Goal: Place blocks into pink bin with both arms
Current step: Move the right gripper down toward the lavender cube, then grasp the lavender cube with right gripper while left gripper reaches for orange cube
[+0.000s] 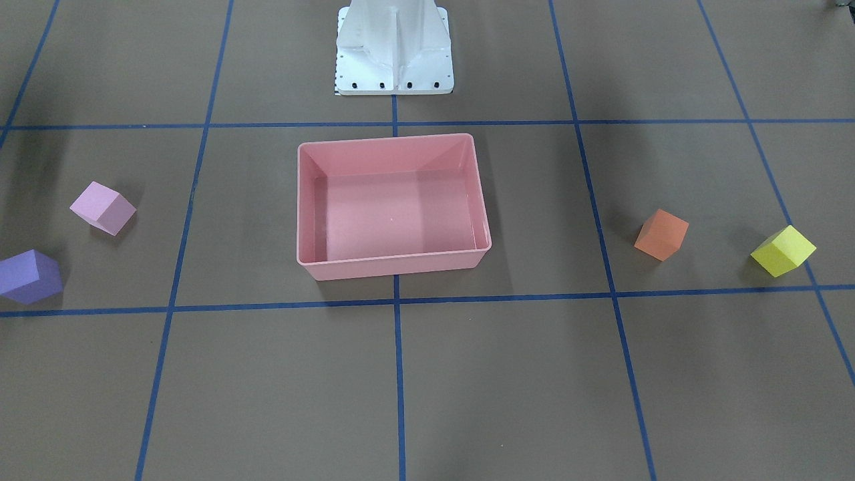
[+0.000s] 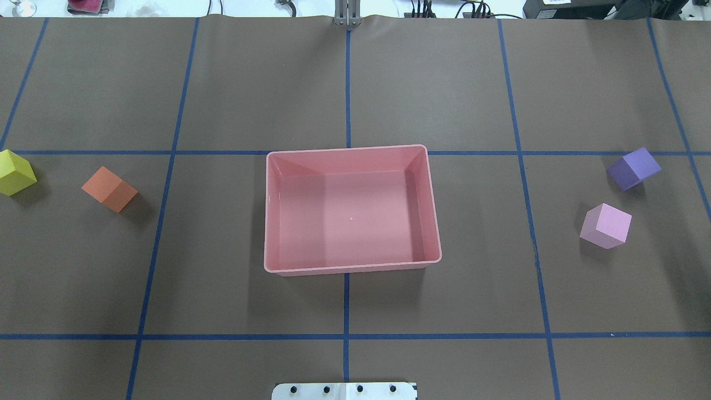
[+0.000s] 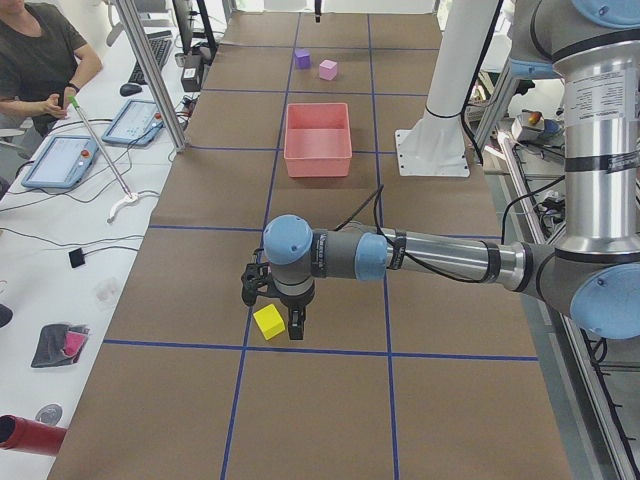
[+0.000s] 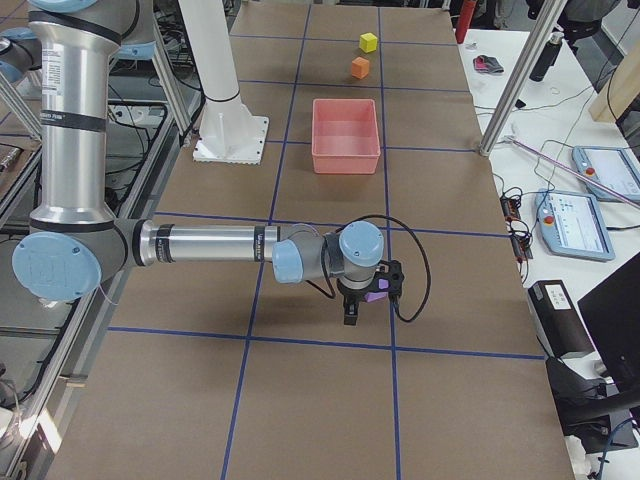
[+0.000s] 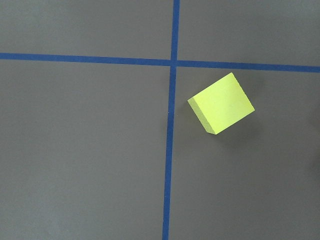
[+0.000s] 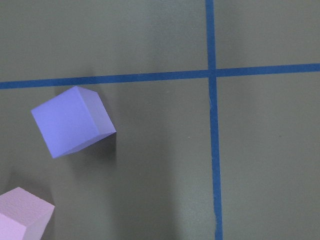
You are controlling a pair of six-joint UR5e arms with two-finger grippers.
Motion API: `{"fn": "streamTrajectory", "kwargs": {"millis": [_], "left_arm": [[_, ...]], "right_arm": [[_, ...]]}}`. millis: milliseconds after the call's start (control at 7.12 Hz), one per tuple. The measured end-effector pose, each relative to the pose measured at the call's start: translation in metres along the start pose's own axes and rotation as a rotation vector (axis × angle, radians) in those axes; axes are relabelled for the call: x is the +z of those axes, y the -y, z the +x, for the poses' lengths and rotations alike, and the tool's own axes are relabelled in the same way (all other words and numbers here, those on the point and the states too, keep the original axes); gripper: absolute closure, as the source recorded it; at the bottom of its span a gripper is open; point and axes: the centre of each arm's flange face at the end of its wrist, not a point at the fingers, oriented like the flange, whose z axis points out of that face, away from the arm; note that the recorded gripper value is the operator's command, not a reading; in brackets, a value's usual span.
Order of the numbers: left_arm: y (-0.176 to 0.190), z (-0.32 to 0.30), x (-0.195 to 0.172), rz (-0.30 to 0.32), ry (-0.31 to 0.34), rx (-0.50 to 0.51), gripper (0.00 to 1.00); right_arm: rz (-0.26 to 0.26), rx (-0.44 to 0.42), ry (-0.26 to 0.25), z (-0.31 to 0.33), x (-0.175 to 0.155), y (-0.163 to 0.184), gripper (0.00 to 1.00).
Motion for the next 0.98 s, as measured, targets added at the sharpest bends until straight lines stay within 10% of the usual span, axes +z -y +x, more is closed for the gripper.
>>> {"fn": "streamTrajectory", "kwargs": {"millis": [982], "left_arm": [[0.004, 0.012, 0.011, -0.010, -0.028, 0.037, 0.00]], "right_arm": [[0.031, 0.255, 0.048, -0.163, 0.108, -0.023, 0.01]]}}
